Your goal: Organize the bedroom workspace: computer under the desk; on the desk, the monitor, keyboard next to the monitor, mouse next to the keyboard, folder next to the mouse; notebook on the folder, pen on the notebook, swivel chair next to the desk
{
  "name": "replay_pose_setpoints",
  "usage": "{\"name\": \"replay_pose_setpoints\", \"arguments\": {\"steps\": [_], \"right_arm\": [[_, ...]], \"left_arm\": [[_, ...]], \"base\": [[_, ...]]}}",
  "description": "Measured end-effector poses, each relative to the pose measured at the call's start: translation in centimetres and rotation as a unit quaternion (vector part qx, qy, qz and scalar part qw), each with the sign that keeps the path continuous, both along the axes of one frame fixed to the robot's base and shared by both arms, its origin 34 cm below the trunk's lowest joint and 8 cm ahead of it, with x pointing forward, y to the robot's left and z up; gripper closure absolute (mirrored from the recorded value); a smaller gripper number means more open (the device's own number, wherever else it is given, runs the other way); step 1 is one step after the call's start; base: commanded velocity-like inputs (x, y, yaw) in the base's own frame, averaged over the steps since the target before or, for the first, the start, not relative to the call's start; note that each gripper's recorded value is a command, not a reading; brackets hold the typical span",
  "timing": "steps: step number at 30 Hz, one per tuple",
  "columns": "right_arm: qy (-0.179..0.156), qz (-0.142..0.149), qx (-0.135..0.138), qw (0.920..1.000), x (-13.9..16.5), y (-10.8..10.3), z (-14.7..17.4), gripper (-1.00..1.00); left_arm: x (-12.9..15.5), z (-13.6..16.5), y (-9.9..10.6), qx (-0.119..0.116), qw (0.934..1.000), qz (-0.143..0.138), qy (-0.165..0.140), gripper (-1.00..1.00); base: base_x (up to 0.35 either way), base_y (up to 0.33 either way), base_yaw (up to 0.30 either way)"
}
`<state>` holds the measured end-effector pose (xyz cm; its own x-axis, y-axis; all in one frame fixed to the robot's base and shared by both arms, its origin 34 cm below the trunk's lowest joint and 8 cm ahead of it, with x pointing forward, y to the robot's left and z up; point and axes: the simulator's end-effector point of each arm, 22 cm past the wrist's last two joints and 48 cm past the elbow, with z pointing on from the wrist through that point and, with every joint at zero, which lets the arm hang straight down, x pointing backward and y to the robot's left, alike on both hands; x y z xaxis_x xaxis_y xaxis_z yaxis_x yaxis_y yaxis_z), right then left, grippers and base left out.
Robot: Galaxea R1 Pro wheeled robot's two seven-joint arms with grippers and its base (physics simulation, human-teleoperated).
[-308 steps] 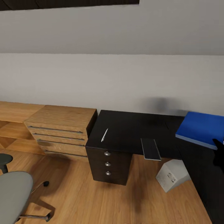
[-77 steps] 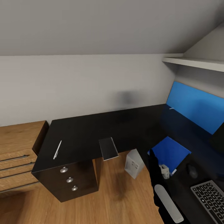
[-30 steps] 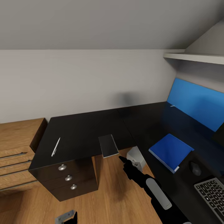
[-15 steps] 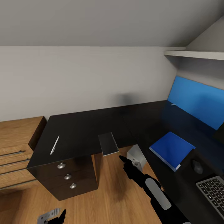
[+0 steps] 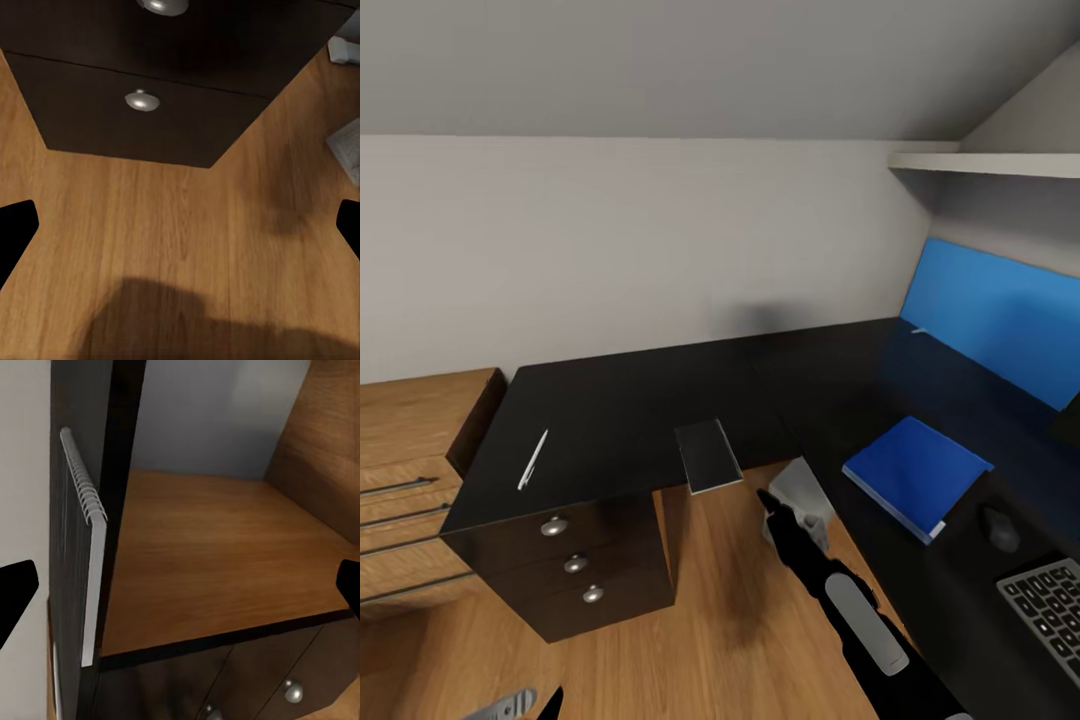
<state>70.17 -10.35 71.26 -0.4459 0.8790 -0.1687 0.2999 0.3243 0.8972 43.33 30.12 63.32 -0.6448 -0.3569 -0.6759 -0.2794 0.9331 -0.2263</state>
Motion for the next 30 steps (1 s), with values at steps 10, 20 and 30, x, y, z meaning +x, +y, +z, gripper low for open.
{"name": "replay_pose_setpoints", "arguments": {"steps": [10, 20, 30], "right_arm": [[0.0, -0.002, 0.001, 1.0, -0.2, 0.2, -1.8, -1.0], [-0.011, -0.021, 0.021, 0.9995, 0.2, 2.3, -1.0, -1.0], [-0.054, 0.026, 0.033, 0.9976, -0.6, 6.0, 1.0, -1.0]], "left_arm": [[-0.3, -1.8, 0.1, 0.001, 1.0, 0.002, 0.001, -1.0], [-0.6, -2.7, 0.0, 0.001, 1.0, 0.002, 0.005, -1.0], [-2.2, -4.5, 0.7, 0.009, 0.9995, 0.005, 0.03, -1.0]], "base": [[0.0, 0.0, 0.0], [0.0, 0.0, 0.057], [0.0, 0.0, 0.011]]}}
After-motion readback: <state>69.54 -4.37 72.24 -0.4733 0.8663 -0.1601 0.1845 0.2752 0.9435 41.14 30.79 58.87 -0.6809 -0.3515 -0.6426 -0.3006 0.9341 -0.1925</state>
